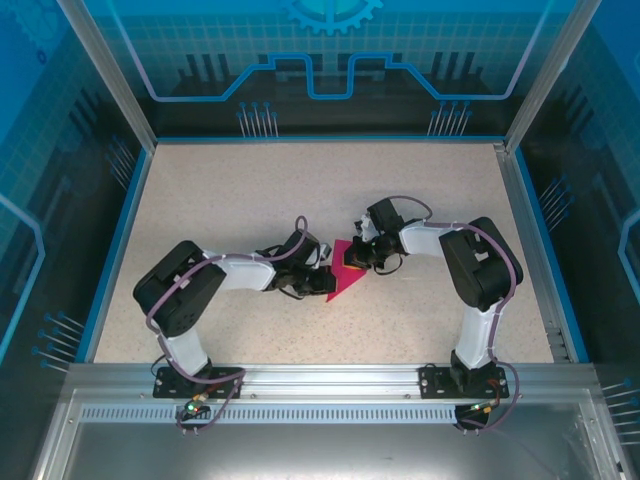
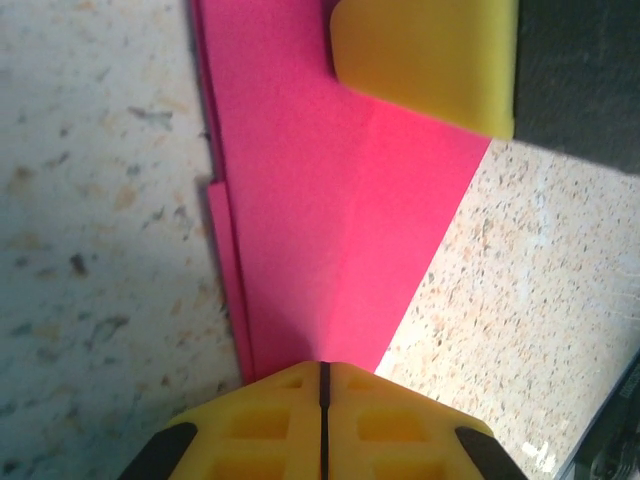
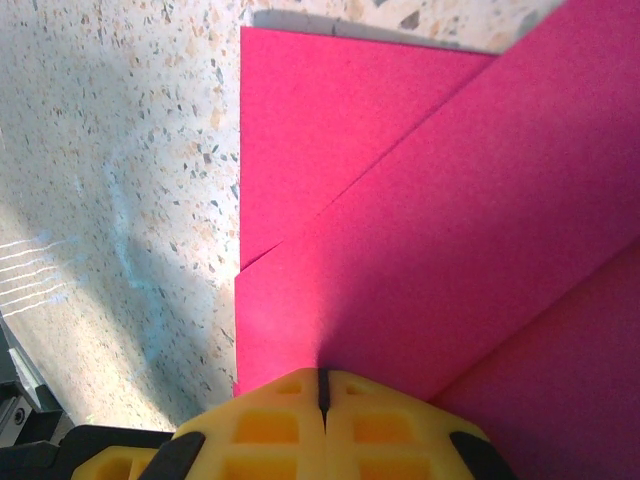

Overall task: Fold a paper plane with a square sheet of paper (pick it up from the middle)
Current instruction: Fourth fold the wing at the center of the table.

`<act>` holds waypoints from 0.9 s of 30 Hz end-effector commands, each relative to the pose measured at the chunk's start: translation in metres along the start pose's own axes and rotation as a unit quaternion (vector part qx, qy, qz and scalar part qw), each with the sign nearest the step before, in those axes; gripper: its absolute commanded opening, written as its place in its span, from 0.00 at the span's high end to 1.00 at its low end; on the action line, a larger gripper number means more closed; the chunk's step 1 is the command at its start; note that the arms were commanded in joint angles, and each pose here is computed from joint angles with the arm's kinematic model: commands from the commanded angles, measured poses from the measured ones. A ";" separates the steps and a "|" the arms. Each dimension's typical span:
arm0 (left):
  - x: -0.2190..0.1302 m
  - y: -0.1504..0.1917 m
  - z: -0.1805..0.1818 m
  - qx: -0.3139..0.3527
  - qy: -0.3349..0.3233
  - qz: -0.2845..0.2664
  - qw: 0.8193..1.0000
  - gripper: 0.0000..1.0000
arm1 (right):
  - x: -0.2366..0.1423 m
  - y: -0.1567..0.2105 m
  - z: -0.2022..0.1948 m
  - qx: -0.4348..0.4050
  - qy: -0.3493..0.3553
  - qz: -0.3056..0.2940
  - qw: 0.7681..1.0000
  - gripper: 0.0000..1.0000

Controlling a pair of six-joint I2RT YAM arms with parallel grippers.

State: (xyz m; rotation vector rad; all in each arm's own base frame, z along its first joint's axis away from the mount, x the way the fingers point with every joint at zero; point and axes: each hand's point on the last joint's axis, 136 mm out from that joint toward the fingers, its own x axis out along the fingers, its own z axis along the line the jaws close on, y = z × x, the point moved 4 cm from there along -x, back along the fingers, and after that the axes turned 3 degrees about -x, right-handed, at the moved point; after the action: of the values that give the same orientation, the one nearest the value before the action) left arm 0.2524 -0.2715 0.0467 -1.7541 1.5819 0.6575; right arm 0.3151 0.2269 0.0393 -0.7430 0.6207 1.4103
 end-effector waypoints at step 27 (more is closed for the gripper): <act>0.006 0.025 0.015 -0.040 -0.051 0.006 0.998 0.89 | 0.024 0.028 -0.051 0.044 0.101 0.047 0.993 0.99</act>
State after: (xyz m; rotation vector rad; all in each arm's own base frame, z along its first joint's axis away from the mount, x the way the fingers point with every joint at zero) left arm 0.2414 -0.2748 0.0463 -1.7543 1.5271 0.7132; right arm 0.3167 0.2286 0.0387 -0.7366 0.6201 1.4166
